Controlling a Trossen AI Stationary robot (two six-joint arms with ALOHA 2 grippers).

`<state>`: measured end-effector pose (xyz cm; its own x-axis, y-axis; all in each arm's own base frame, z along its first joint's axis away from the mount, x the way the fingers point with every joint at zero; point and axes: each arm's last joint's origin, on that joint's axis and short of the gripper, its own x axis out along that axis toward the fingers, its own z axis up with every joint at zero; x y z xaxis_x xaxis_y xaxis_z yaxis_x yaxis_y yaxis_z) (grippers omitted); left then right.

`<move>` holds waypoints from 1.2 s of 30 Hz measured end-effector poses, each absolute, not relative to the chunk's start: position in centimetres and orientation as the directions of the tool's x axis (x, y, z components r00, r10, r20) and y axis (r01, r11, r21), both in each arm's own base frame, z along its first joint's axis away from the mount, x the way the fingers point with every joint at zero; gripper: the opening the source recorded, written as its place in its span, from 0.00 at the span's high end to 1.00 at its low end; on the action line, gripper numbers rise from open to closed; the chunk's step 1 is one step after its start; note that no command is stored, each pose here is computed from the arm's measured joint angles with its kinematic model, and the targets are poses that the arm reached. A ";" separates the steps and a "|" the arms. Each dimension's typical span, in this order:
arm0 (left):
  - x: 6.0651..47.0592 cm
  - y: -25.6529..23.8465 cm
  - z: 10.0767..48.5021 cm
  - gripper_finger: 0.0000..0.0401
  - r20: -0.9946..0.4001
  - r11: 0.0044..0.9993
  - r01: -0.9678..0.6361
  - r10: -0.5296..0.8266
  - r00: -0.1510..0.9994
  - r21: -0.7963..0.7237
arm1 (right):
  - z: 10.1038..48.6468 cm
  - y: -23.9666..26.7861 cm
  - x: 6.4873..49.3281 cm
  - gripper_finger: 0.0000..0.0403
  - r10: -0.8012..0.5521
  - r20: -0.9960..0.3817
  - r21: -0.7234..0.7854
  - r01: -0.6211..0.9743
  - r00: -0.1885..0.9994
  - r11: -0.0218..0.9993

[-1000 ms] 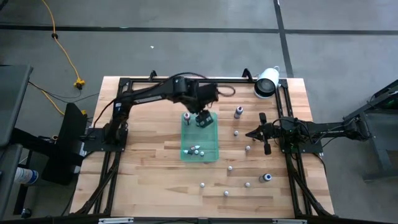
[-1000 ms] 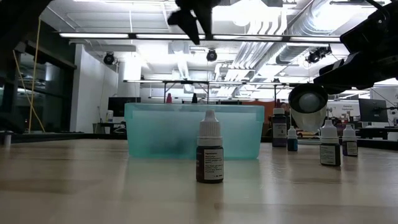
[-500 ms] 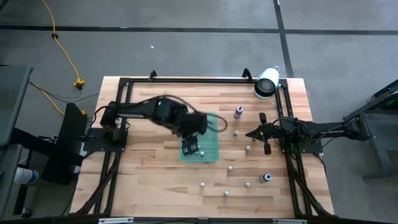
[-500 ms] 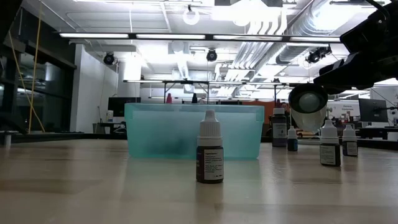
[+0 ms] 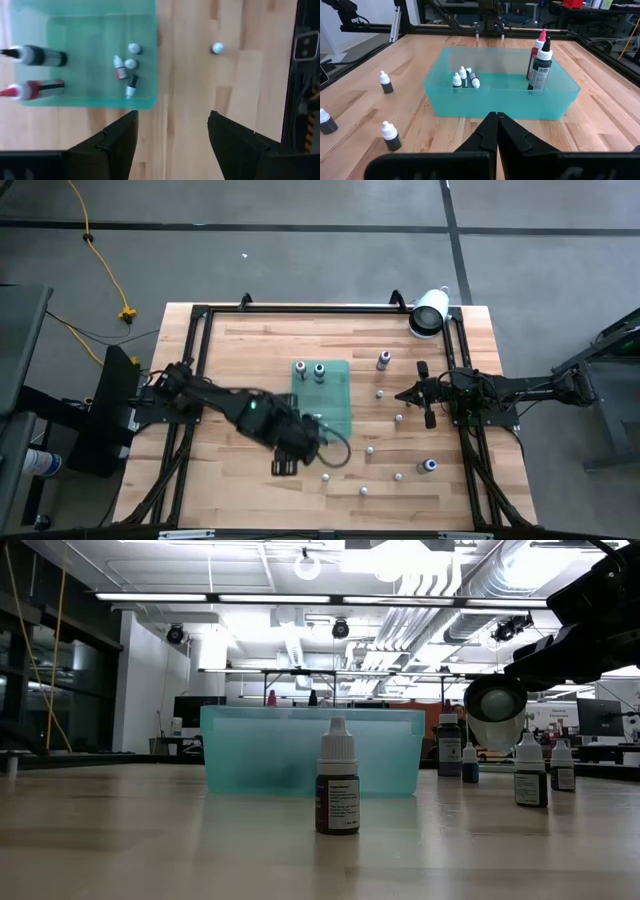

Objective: Pick & Place food coloring
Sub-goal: Put the small blue food coloring bottle into the green bin

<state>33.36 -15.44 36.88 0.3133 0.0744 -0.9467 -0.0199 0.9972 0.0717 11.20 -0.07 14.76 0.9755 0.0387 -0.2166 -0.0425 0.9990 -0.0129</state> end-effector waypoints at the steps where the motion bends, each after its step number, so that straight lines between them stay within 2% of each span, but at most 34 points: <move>1: 33.4 -16.0 36.3 0.43 -0.946 0.997 -0.008 0.070 0.316 0.071 | 14.8 -0.1 11.2 1.00 0.038 -0.217 -0.013 -0.042 0.976 0.999; 10: 34.5 -19.5 30.9 0.43 -0.929 0.992 0.122 -0.011 0.371 0.037 | 14.8 -0.1 11.2 1.00 0.038 -0.216 -0.013 -0.042 0.976 0.999; 21: 36.0 -19.6 24.0 0.43 -0.897 0.986 0.166 -0.089 0.432 -0.018 | 14.8 -0.1 11.2 1.00 0.038 -0.217 -0.013 -0.042 0.975 0.999; 28: 36.9 -19.5 22.0 0.43 -0.837 0.970 0.242 -0.124 0.533 0.011 | 14.8 -0.1 11.2 1.00 0.038 -0.216 -0.013 -0.042 0.976 0.999; 36: 38.1 -17.9 21.2 0.43 -0.832 0.972 0.234 -0.130 0.539 -0.001 | 14.8 -0.1 11.2 1.00 0.039 -0.216 -0.013 -0.042 0.976 0.999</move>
